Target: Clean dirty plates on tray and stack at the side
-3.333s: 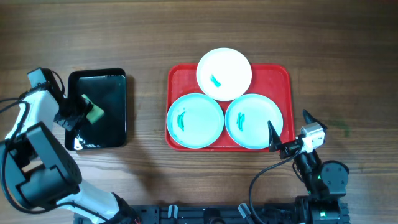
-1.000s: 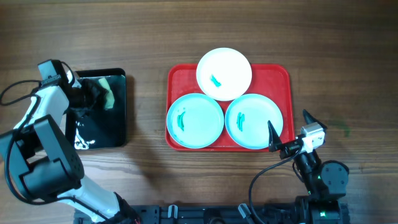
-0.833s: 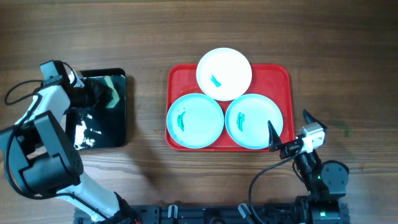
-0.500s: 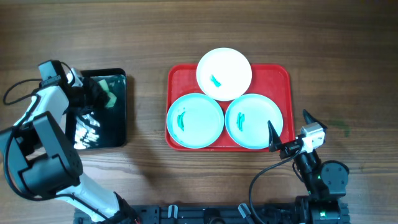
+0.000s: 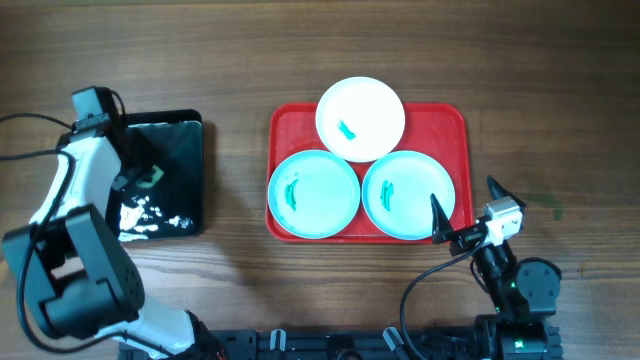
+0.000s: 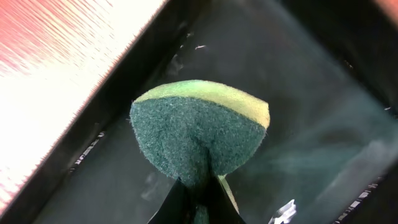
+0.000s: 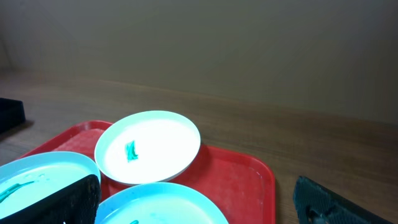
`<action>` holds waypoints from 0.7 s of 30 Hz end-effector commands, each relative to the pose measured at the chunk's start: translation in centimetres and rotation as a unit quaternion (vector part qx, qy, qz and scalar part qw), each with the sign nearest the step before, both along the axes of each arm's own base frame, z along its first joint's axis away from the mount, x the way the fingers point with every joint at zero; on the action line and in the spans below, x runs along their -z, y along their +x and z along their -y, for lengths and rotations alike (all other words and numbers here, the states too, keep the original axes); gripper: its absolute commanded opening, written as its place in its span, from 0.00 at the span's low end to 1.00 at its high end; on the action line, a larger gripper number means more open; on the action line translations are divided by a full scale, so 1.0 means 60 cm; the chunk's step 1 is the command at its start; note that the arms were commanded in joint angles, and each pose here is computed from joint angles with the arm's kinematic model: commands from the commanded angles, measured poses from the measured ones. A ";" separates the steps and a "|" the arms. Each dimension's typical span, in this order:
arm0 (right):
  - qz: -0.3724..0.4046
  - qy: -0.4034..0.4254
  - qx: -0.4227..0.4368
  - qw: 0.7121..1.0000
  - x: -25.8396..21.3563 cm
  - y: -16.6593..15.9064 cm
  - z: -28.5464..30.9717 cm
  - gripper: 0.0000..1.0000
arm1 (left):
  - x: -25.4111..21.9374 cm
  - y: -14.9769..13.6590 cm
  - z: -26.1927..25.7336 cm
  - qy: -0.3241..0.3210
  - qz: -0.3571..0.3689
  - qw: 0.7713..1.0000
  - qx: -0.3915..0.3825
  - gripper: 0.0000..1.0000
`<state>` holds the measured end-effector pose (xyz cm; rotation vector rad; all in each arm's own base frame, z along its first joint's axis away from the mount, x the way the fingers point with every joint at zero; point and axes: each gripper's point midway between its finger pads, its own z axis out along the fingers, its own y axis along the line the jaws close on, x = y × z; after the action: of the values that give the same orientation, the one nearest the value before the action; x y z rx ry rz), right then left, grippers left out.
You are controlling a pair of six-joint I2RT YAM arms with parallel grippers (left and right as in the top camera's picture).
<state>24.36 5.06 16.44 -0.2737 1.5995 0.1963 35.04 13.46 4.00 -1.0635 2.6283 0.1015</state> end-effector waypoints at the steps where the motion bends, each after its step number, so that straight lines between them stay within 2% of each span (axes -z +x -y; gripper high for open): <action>1: -0.002 0.002 0.004 1.000 0.001 0.001 0.002 1.00 | 0.037 -0.014 -0.016 0.023 -0.042 0.999 -0.015 0.04; 2: -0.002 0.002 0.004 1.000 0.001 0.001 0.003 0.99 | 0.040 -0.015 -0.017 0.024 -0.044 0.999 -0.015 0.07; 3: -0.002 0.002 0.004 1.000 0.001 0.001 0.003 1.00 | 0.040 -0.010 -0.014 0.020 -0.039 0.999 -0.014 0.29; 6: -0.002 0.002 0.004 1.000 0.001 0.001 0.003 1.00 | 0.040 0.010 0.006 -0.016 -0.012 1.000 -0.001 0.60; 9: -0.002 0.002 0.004 1.000 0.001 0.001 0.002 1.00 | 0.039 0.014 0.011 -0.025 -0.006 1.000 0.002 0.73; 17: -0.002 0.002 0.004 1.000 0.001 0.001 0.003 1.00 | 0.078 0.002 0.021 -0.046 -0.035 0.998 0.003 0.66; 18: -0.002 0.002 0.004 1.000 0.001 0.001 0.002 1.00 | 0.081 0.002 0.020 -0.047 -0.037 0.998 0.002 0.58; 19: -0.002 0.002 0.004 1.000 0.001 0.001 0.003 1.00 | 0.081 0.004 0.019 -0.046 -0.035 0.998 0.002 0.36; 21: -0.002 0.002 0.004 1.000 0.001 0.001 0.003 1.00 | 0.079 0.008 0.015 -0.040 -0.030 0.999 0.002 0.06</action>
<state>24.36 5.06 16.44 -0.2737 1.5995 0.1963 35.41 12.73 0.08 -1.0947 2.6941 0.0483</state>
